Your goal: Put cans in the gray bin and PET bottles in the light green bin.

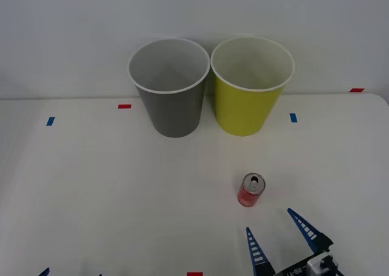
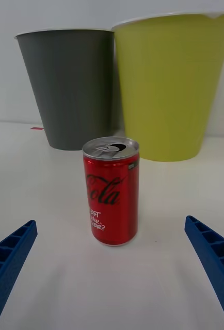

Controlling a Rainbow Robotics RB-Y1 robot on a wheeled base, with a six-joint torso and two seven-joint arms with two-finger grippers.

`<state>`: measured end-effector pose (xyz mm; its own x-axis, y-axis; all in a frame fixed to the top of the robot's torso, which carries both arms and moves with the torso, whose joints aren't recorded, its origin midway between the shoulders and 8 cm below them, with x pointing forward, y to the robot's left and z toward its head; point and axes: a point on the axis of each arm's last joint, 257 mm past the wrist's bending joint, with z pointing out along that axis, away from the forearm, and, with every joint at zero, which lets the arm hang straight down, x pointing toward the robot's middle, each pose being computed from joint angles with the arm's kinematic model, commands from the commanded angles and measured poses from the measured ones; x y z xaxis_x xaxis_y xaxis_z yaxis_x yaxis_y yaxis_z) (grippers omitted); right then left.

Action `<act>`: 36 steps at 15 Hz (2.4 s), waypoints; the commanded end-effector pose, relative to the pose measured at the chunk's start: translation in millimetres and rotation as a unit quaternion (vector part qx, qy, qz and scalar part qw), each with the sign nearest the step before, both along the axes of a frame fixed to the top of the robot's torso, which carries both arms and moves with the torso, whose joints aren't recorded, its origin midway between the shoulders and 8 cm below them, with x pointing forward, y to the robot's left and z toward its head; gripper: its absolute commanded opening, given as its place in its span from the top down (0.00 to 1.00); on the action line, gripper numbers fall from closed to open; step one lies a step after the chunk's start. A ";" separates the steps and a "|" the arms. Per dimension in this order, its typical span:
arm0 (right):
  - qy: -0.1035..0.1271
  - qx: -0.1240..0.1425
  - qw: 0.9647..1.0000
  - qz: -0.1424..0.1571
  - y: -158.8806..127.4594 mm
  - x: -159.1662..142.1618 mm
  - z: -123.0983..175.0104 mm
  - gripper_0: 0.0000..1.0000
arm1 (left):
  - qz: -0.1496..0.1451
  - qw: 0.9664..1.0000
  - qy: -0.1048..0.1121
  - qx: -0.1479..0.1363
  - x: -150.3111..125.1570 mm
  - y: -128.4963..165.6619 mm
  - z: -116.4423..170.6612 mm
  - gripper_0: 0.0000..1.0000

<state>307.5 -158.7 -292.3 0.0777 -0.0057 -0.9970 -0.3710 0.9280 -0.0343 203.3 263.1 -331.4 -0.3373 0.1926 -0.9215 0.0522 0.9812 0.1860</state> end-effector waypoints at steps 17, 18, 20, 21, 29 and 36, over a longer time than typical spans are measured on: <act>0.013 -0.004 1.000 -0.013 20.0 81.9 12.9 0.00 | 0.000 1.000 0.000 0.000 0.0 0.0 0.0 0.00; 0.016 -0.001 1.000 -0.012 20.3 83.0 12.9 0.00 | 0.000 1.000 0.000 0.000 0.0 0.0 0.0 0.00; 0.016 -0.002 1.000 -0.013 20.7 83.3 12.4 0.00 | 0.000 1.000 0.000 0.000 0.0 0.0 0.0 0.00; 0.018 0.003 1.000 -0.014 20.3 82.9 12.3 0.21 | 0.000 1.000 0.000 0.000 0.0 0.0 0.0 0.00; 0.042 0.035 0.998 -0.019 26.7 89.0 8.6 0.91 | 0.000 1.000 0.000 0.000 0.0 0.0 0.0 0.00; 0.115 0.035 0.993 0.001 50.4 103.9 56.4 0.94 | 0.000 1.000 0.000 0.000 0.0 0.0 0.0 0.00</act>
